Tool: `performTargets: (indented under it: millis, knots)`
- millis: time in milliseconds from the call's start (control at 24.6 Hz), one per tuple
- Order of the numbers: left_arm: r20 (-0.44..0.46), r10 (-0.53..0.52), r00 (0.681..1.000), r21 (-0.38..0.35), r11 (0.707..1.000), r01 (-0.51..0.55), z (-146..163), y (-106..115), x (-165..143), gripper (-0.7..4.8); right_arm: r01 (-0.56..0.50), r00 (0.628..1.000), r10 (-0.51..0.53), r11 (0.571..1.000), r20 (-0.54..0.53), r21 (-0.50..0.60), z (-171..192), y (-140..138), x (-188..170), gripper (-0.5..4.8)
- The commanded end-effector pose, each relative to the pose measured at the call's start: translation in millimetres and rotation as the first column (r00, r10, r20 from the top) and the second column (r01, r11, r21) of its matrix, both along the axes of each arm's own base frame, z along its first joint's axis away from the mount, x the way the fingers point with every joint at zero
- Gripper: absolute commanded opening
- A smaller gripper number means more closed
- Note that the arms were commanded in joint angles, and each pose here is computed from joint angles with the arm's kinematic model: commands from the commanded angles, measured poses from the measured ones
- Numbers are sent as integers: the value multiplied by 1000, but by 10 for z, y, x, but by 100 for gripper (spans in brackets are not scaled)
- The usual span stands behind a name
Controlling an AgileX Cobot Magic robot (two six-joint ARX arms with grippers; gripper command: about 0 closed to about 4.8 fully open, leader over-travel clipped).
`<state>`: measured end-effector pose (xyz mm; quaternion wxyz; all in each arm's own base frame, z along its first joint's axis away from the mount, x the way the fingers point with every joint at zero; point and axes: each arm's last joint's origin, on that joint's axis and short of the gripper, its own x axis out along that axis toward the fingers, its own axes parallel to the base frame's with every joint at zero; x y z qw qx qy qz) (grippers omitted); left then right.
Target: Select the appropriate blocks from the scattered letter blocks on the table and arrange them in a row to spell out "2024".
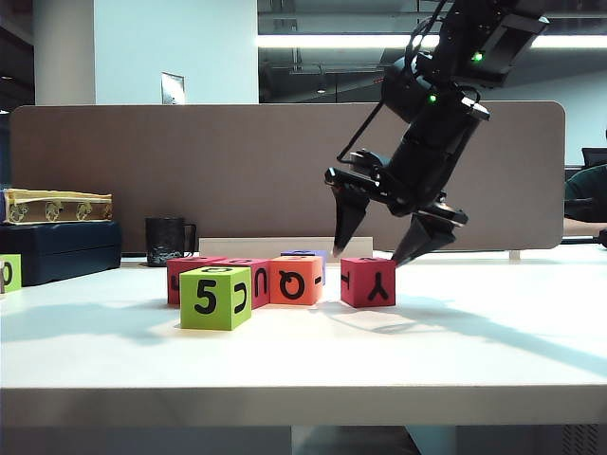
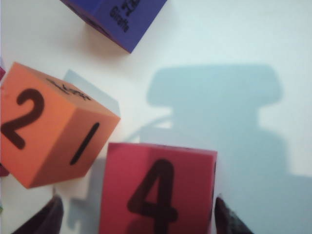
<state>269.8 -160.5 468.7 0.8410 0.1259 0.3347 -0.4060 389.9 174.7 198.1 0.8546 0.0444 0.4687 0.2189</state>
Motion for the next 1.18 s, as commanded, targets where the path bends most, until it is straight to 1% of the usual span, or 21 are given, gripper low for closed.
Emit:
performTargets:
  millis: [41, 203, 325, 407, 447, 529, 610, 692, 814, 895, 1017, 1180]
  knots:
    - [9, -2, 1000, -5, 1000, 2, 31, 10, -31, -6, 15, 997, -16, 1000, 80, 11, 226, 10, 86, 391]
    - [4, -2, 1000, -2, 1000, 2, 27, 12, -34, -6, 8, 990, -10, 1000, 139, 12, 491, -3, 171, 390]
    - [-7, -2, 1000, 4, 1000, 2, 18, 17, -42, -6, 44, 987, -42, 999, 157, -9, 565, -55, 190, 384]
    - [-8, -1, 1000, 5, 1000, 1, 18, 17, -42, -6, 63, 989, -59, 998, 135, -27, 564, -142, 193, 219]
    - [-7, 0, 1000, 6, 1000, 0, 18, 17, -42, -6, 75, 990, -70, 996, 121, -37, 552, -196, 200, 152]
    - [-8, 0, 1000, 7, 1000, 0, 17, 18, -42, -6, 90, 992, -84, 995, 99, -52, 532, -274, 210, 90]
    - [-9, 0, 1000, 7, 1000, 0, 16, 18, -43, -6, 102, 993, -97, 992, 74, -69, 505, -370, 218, 47]
    - [-9, 1, 1000, 7, 1000, -1, 16, 18, -43, -6, 114, 993, -112, 989, 26, -97, 463, -456, 205, 11]
    - [-6, 1, 1000, 6, 1000, -1, 18, 17, -41, -6, 91, 996, -92, 989, -9, -120, 404, -475, 171, -1]
    - [-2, 1, 1000, 3, 1000, -1, 22, 15, -38, -6, 55, 997, -60, 995, -46, -89, 335, -454, 145, -1]
    - [-5, 1, 1000, 4, 1000, -1, 20, 16, -39, -6, 44, 995, -51, 995, -80, -93, 210, -436, 133, -1]
    - [-1, 2, 1000, 5, 1000, -2, 21, 16, -38, -6, 0, 993, -8, 998, -120, -66, 96, -338, 134, -1]
